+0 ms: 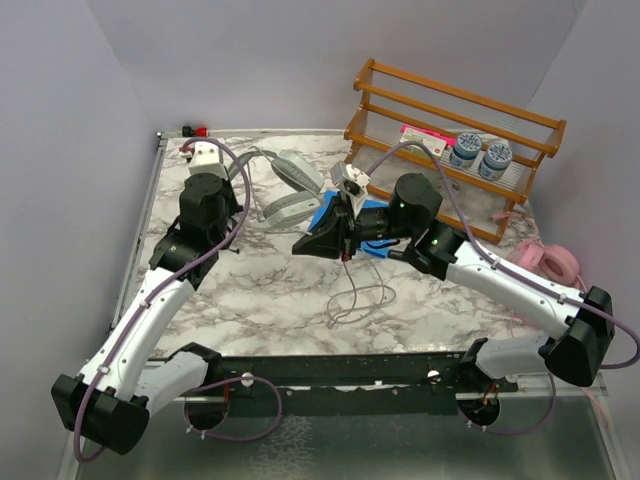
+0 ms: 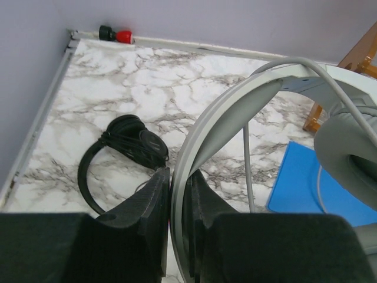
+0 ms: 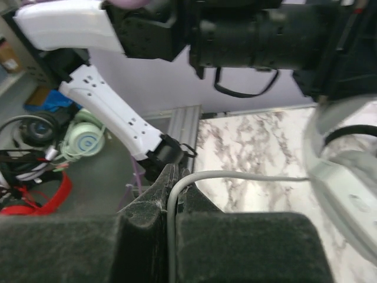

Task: Wrap the headphones
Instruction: Wrap the headphones cable around the headphones.

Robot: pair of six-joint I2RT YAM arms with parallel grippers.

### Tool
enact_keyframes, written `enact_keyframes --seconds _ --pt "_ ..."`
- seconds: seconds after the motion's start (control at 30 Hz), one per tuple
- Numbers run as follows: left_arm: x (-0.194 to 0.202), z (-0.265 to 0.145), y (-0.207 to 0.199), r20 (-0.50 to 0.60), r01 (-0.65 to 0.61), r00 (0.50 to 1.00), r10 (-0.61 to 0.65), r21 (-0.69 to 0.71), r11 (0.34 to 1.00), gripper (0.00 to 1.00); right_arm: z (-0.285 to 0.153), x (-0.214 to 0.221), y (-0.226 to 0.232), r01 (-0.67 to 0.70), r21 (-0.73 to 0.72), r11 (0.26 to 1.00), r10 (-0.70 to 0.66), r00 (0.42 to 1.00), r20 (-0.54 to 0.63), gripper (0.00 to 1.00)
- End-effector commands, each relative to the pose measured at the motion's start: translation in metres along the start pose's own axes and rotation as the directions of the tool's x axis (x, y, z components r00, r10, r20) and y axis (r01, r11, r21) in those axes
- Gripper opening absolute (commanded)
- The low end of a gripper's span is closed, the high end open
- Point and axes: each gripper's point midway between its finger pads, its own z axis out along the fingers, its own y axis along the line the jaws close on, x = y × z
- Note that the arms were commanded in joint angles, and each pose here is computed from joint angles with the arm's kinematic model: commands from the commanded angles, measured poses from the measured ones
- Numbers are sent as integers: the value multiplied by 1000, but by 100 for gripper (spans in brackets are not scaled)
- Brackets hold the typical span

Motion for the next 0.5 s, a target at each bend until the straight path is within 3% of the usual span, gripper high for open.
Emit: enact_keyframes --seconds 0.0,0.2,0.47 --pt "-25 -16 14 131 -161 978 160 -3 987 0 -18 -3 -10 134 130 982 -112 980 -162 3" --pt "1 -28 2 122 -329 942 314 138 934 0 -49 -10 -69 307 434 847 -166 928 -334 5" --pt "21 -36 -17 75 -371 928 365 276 886 0 -63 -14 -106 440 510 739 -196 865 -462 1"
